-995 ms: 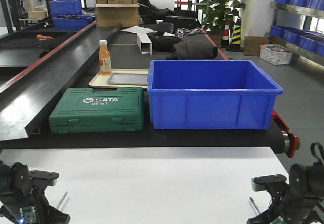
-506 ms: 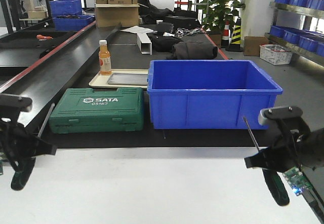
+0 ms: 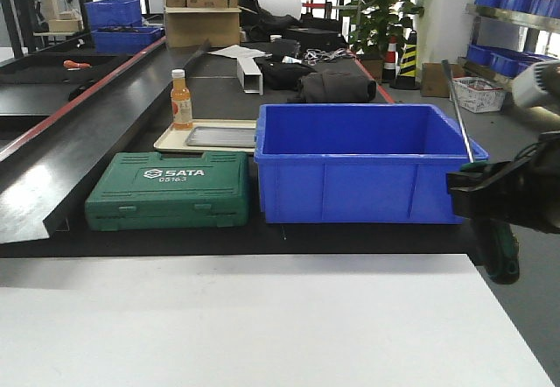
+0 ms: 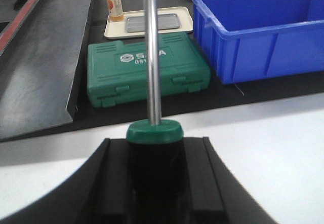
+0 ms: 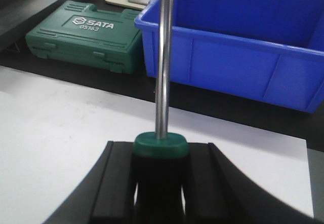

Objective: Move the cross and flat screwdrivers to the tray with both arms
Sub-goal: 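Lift both screwdrivers upright off the table with both grippers, then drive the base away from the table holding both screwdrivers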

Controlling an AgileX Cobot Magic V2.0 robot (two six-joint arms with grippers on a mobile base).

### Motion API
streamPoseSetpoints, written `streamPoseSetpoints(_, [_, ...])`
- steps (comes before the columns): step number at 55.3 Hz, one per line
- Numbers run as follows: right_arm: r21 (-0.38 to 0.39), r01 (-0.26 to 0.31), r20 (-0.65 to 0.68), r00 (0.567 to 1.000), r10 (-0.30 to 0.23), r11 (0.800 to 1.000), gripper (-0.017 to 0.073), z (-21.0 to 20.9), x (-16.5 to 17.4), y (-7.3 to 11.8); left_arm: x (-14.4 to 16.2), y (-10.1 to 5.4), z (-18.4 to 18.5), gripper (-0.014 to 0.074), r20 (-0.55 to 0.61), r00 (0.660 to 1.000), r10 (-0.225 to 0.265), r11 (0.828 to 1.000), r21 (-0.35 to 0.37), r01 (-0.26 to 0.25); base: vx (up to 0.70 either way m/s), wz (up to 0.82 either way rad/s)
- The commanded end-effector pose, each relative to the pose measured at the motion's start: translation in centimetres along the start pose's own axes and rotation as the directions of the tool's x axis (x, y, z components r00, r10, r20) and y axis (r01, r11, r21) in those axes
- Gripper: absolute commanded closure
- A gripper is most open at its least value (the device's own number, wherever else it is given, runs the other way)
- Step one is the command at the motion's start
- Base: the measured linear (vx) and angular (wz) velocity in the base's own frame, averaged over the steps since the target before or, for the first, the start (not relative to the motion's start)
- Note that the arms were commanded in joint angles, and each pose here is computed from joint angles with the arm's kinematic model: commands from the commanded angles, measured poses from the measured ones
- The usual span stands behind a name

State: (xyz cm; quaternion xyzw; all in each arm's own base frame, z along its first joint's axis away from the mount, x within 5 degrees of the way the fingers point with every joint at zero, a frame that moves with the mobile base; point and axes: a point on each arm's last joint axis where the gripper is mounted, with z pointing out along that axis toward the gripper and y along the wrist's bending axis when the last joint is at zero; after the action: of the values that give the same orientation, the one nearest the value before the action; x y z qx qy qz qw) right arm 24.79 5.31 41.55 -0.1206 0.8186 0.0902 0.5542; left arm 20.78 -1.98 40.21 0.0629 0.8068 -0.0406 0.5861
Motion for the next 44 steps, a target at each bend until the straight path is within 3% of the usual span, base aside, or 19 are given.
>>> streamPoseSetpoints(1, [0.029,-0.015,0.149,0.989,0.011,0.999,0.0568,-3.2,-0.5,0.1,-0.3,-0.2,-2.5,0.0594,0.149,0.989,-0.019,1.0,-0.008,0.02,0.0,0.0])
streamPoseSetpoints(14, [0.078,-0.025,0.247,0.969,0.005,0.997,0.0567,-6.1,4.7,0.3,0.9,-0.5,-4.3,0.0594,0.134,0.99,-0.033,0.999,0.011,0.032,0.0,0.0])
streamPoseSetpoints(44, [0.076,-0.021,0.27,0.963,-0.001,0.997,0.0567,-7.4,4.8,0.5,1.1,-0.6,-4.3,0.0594,0.108,0.994,-0.03,0.999,0.014,0.028,0.0,0.0])
